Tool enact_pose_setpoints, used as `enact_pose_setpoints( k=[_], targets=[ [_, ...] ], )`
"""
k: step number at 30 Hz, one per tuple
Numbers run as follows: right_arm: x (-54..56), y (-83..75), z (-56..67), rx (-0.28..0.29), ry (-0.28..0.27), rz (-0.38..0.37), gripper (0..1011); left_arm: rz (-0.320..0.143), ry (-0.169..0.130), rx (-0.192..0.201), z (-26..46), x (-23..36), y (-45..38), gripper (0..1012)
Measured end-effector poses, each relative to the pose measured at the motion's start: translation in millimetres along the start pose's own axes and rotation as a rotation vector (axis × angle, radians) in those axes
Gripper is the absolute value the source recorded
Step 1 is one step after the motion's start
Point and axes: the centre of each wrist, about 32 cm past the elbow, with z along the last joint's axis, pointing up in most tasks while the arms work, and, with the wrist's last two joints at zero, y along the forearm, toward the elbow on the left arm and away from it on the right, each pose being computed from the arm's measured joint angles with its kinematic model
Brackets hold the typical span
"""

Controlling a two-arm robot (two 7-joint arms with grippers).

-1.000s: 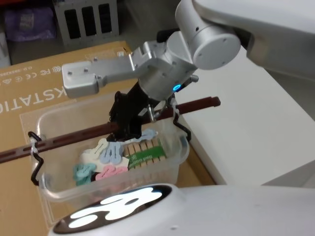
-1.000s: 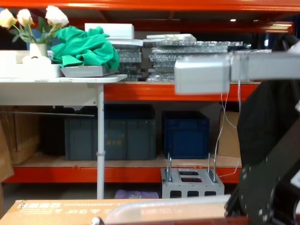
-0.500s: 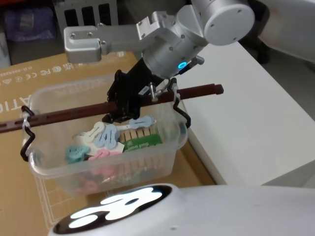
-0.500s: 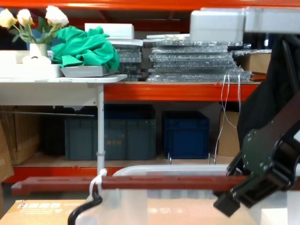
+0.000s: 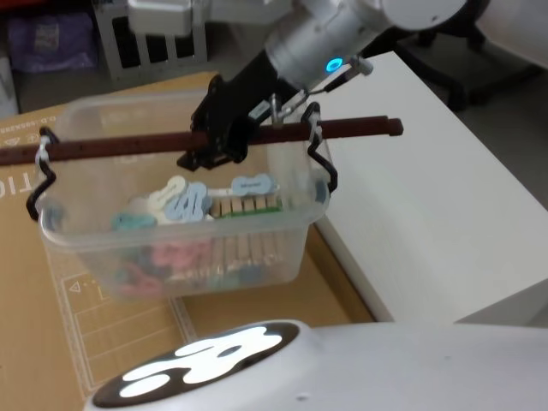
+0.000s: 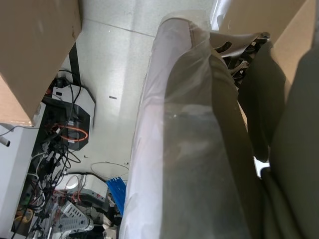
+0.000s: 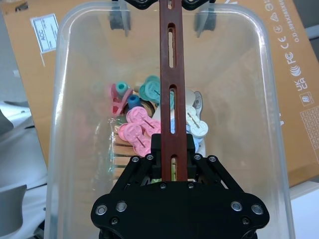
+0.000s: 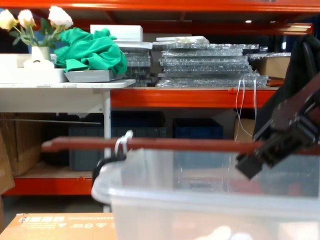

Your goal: Use one hand to grasp the basket and place it at the designated location.

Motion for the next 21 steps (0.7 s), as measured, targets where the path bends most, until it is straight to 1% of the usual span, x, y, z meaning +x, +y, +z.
enact_pose_setpoints(
  k=[2,3,4,6,7,12,13,14,15,17,18,19,20,21],
  targets=[
    [-0.5,-5.9,-2.8,-0.005,0.018,-0.013,240,0.000,0.000,0.000,0.0,0.0,0.0,0],
    [-1.1,-11.7,-5.2,-0.010,0.033,-0.025,241,0.000,0.000,0.000,0.1,0.0,0.0,0],
    [-3.4,-24.9,-10.8,-0.025,0.071,-0.050,240,0.000,0.001,0.000,-0.3,0.0,0.0,0],
    [-5.9,-40.7,-16.6,-0.046,0.109,-0.077,240,0.000,0.001,0.000,-0.2,0.0,0.0,0],
    [-8.3,-51.9,-20.6,-0.062,0.139,-0.096,240,0.000,0.000,0.000,0.0,0.0,0.0,0],
    [-13.4,-70.8,-27.7,-0.094,0.194,-0.124,241,0.000,0.000,0.000,0.0,0.0,0.0,0],
    [-16.5,-78.1,-30.5,-0.110,0.217,-0.131,240,0.000,0.000,0.000,0.0,0.0,0.0,0],
    [-16.5,-78.1,-30.5,-0.110,0.217,-0.131,240,0.000,0.001,0.000,-0.2,0.0,0.0,0],
    [-20.8,-88.6,-34.1,-0.136,0.247,-0.141,241,0.000,0.001,0.000,-0.2,0.0,0.0,0],
    [-24.2,-94.4,-36.2,-0.150,0.265,-0.145,240,0.000,0.000,0.000,0.0,0.0,0.0,0],
    [-27.8,-100.2,-38.6,-0.164,0.285,-0.150,240,0.000,0.000,0.000,0.0,0.0,0.0,0],
    [-27.8,-100.2,-38.6,-0.164,0.285,-0.150,241,0.000,0.000,0.000,0.0,0.0,0.0,0],
    [-31.8,-105.7,-41.4,-0.180,0.306,-0.153,241,0.000,0.000,0.000,0.0,0.0,0.0,0],
    [-33.2,-107.7,-42.3,-0.186,0.314,-0.155,240,0.000,0.000,0.000,0.1,0.0,0.0,0]
  ],
)
